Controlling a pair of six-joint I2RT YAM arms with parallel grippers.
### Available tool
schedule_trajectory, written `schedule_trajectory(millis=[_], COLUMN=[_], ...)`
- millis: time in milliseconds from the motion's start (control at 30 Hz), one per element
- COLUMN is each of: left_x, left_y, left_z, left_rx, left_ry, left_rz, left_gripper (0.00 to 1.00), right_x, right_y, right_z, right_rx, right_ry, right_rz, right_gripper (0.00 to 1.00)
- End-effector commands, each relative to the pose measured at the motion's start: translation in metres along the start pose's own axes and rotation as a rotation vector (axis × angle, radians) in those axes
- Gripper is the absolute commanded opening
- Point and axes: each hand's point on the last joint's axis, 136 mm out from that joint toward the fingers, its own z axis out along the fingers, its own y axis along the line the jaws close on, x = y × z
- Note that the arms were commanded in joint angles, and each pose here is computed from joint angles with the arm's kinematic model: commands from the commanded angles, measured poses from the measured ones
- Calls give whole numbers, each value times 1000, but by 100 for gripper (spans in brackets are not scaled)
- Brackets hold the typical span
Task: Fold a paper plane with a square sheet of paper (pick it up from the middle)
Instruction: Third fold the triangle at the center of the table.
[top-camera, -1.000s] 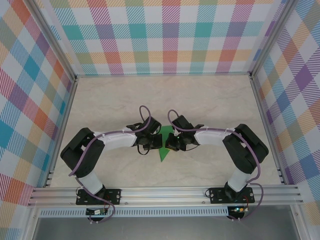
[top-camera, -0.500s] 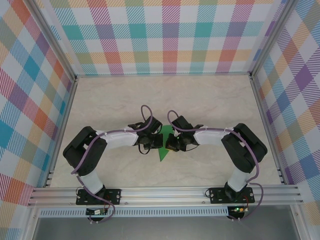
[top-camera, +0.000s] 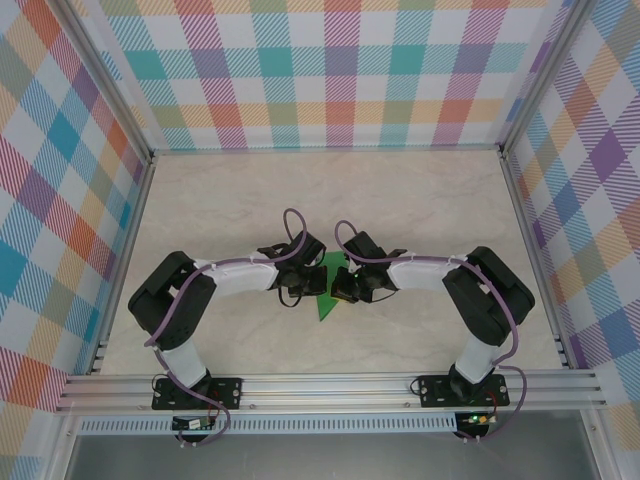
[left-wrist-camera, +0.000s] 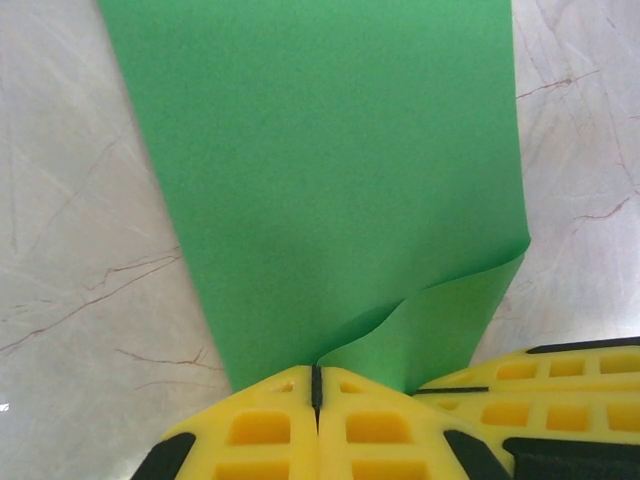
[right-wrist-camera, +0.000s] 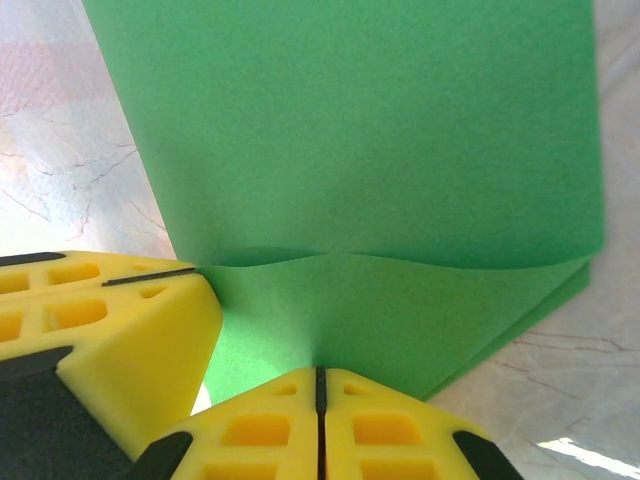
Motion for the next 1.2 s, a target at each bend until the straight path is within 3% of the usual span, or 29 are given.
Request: schedule_trajectory(millis=[0,467,833,1167], left_x=[-5,4,5,3], left_y=[7,15,16,14], left_z=[1,7,8,8], left_rx=[-31,-42,-39,-35], left_ry=[-5,19,18,13], left_rz=[2,-13,-19,-16], left_gripper=[4,4,4,3], right_x=[2,18,39,35], right_y=[-3,37,22,-1], right_z=[2,-4,6,5], right_rx=[21,-206,-198,-94], right_ry=[11,93,140,75], right_rz=[-10,-89,-59,-23], right_gripper=[7,7,6,5])
